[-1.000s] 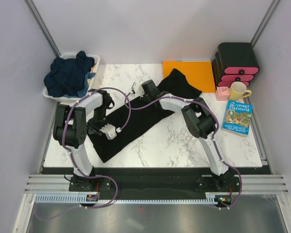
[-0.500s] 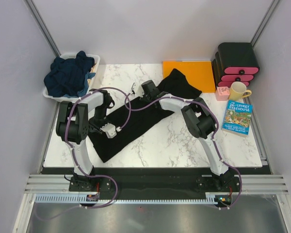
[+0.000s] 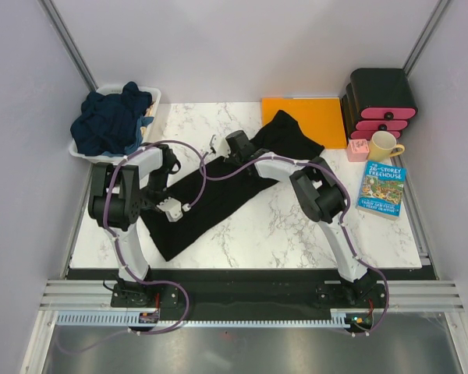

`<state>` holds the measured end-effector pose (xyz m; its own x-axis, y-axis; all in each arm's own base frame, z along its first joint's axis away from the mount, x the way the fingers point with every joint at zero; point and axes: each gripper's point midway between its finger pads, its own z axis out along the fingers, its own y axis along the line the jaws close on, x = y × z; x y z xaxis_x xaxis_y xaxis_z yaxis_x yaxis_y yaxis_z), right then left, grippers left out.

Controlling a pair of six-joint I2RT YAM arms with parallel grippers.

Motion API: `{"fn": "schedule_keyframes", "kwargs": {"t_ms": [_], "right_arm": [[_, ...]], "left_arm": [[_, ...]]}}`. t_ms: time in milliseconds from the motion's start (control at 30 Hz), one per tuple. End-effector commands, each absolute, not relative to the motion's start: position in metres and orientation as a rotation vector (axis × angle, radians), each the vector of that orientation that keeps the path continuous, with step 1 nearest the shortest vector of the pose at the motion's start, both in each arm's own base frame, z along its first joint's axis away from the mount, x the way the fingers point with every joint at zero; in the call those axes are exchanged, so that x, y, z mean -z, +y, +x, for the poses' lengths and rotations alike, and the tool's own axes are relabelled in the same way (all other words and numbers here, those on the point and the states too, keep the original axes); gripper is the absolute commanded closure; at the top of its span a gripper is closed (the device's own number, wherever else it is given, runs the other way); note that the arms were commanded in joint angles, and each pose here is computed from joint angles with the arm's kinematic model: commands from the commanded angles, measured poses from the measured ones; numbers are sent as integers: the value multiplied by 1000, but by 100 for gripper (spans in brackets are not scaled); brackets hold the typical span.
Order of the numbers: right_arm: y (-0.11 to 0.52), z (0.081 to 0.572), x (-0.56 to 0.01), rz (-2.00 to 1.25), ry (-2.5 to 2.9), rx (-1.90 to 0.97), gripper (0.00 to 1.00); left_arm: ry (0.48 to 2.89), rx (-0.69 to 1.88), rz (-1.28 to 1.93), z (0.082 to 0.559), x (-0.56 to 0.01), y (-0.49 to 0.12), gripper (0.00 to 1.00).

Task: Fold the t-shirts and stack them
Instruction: Fold the tshirt

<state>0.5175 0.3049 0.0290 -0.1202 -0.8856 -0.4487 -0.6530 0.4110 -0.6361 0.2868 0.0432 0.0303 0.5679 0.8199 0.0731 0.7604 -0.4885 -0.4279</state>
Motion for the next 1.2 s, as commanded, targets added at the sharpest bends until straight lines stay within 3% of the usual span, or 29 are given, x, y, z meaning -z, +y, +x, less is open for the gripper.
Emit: {"fn": "schedule_keyframes", "kwargs": {"t_ms": [0,267,467,1167], "right_arm": [[316,507,-7,-1389,1856,331,100],[318,510,-5,-1411,1839,360,100],[313,511,-2,-1411,1846,403,100],[312,509,-12,-1393,1838,425,100]], "left_arm": [[-1126,-203,-2393,281,-44,58,89],[-1176,-240,-2331,267,-48,65,85],[-1242,-271,-2276,259,-47,67,75],[-1421,-375,-1914,202,-18,100,72]]}}
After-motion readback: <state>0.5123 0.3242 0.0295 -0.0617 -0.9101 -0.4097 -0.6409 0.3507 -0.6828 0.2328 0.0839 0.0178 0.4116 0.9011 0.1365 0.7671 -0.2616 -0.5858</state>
